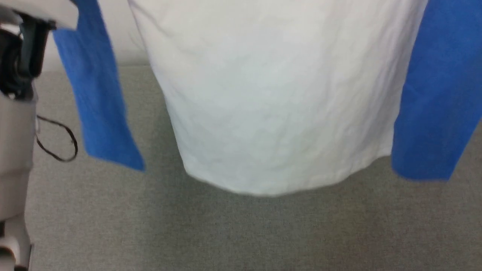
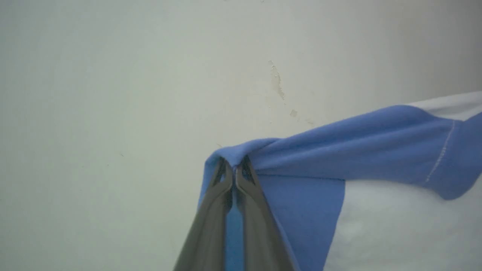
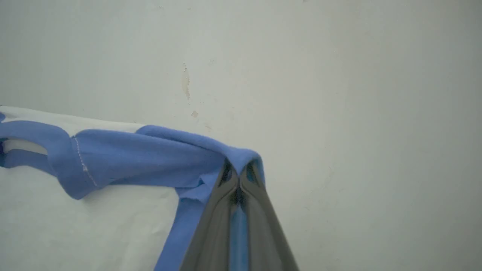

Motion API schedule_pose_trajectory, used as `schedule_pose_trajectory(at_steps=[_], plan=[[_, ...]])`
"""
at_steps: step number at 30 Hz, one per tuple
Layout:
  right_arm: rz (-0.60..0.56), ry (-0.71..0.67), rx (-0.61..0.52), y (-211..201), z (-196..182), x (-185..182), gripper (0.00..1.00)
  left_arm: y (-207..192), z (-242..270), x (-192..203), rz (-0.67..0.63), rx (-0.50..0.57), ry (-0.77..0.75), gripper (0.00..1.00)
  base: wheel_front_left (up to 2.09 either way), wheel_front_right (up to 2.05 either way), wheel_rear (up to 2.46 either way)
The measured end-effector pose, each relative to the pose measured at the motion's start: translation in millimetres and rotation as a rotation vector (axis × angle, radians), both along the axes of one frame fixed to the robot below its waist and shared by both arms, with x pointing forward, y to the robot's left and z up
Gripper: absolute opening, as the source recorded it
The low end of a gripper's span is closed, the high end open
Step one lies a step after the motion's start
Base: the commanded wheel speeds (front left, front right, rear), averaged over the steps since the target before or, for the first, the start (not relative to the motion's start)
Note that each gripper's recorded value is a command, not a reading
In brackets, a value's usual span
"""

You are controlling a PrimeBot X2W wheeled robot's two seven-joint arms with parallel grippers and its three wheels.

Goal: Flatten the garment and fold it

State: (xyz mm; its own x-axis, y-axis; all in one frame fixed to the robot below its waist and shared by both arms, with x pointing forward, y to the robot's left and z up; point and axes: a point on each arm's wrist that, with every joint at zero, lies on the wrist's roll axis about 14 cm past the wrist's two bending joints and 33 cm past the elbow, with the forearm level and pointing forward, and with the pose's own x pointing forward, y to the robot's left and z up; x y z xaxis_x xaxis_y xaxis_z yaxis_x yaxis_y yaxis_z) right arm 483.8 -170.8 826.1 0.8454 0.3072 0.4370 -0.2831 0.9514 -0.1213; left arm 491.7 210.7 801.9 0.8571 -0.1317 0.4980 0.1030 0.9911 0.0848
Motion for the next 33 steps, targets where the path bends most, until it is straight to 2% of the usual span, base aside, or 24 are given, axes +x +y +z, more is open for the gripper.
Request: schedule_pose_trajectory(at_steps=[7,11,14,18,25,29,33], plan=[[0.0,-0.01,0.017,12,-11,68,0.0,11,-12,71,0.054,0.001,0.001,0.0,0.0,0.0,0.0],[-0.004,0.006,0.0,20,-31,102,0.0,14,-30,104,0.071,-0.017,0.021,0.0,0.0,0.0,0.0],[0.004,0.071,-0.003,28,-64,126,0.0,16,-69,127,0.082,-0.037,0.096,0.0,0.0,0.0,0.0],[0.012,0.213,-0.034,40,-131,150,0.0,14,-133,145,0.083,-0.076,0.225,0.0,0.0,0.0,0.0],[0.042,0.489,-0.048,62,-255,157,0.0,11,-263,134,0.11,-0.172,0.511,0.0,0.0,0.0,0.0],[0.055,0.616,-0.037,66,-313,136,0.0,10,-305,108,0.122,-0.222,0.597,0.0,0.0,0.0,0.0],[0.065,0.7,-0.006,65,-352,103,0.0,2,-338,69,0.116,-0.259,0.661,0.0,0.0,0.0,0.0]])
